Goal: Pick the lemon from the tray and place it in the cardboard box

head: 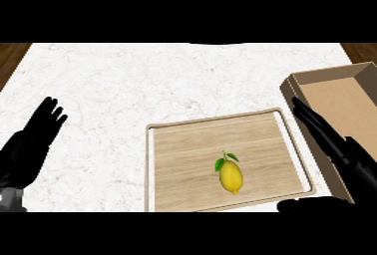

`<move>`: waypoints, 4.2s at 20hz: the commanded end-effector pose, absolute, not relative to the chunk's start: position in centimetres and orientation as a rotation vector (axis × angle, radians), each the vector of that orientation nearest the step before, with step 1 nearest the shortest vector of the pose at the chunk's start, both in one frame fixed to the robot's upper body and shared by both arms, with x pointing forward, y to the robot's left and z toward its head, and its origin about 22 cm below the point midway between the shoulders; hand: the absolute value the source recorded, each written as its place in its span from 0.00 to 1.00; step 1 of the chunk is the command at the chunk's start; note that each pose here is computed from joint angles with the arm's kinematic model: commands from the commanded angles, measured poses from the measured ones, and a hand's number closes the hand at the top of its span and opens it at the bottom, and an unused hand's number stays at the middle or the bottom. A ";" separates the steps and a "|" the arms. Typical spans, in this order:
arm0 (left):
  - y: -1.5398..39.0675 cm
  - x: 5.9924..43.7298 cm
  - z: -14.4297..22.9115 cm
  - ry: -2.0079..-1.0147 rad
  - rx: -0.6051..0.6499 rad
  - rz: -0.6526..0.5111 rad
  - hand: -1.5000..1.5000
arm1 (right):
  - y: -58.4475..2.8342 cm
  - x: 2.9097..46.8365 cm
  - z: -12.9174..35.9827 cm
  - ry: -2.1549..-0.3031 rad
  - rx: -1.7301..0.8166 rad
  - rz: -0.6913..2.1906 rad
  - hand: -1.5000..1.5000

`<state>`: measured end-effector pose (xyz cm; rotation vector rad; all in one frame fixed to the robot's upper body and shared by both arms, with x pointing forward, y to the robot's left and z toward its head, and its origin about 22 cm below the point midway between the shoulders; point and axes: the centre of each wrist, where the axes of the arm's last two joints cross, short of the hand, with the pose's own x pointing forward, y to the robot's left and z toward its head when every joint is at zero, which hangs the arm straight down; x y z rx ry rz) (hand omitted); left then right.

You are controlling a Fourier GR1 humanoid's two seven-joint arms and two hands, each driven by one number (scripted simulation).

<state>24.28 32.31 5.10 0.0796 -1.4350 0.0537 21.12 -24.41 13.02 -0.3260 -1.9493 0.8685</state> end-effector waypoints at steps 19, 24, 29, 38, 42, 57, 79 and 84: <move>31.5 24.2 5.8 -1.451 0.048 0.049 0.50 | -13.0 20.8 16.8 -1.073 -0.612 1.392 0.00; 31.5 24.8 5.9 -1.449 0.054 0.036 0.50 | -12.0 20.3 16.4 -1.042 -0.619 1.426 0.00; 32.6 25.0 5.3 -1.446 0.068 0.059 0.50 | -12.7 21.1 15.6 -1.008 -0.614 1.427 0.00; 32.5 26.3 5.4 -1.450 0.043 0.055 0.50 | -11.9 22.0 15.6 -1.078 -0.611 1.441 0.00; 29.1 25.6 4.9 -1.446 0.046 0.049 0.50 | -10.9 21.7 14.4 -1.100 -0.612 1.447 0.00; 32.3 24.0 4.7 -1.431 0.062 0.049 0.50 | -9.5 22.3 12.9 -0.958 -0.696 1.481 0.00; 31.2 23.8 6.7 -1.448 0.042 0.046 0.50 | -7.9 23.4 7.5 -0.853 -0.709 1.534 0.00; 33.9 24.1 3.9 -1.435 0.026 0.052 0.50 | -9.5 24.2 6.8 -0.855 -0.700 1.539 0.00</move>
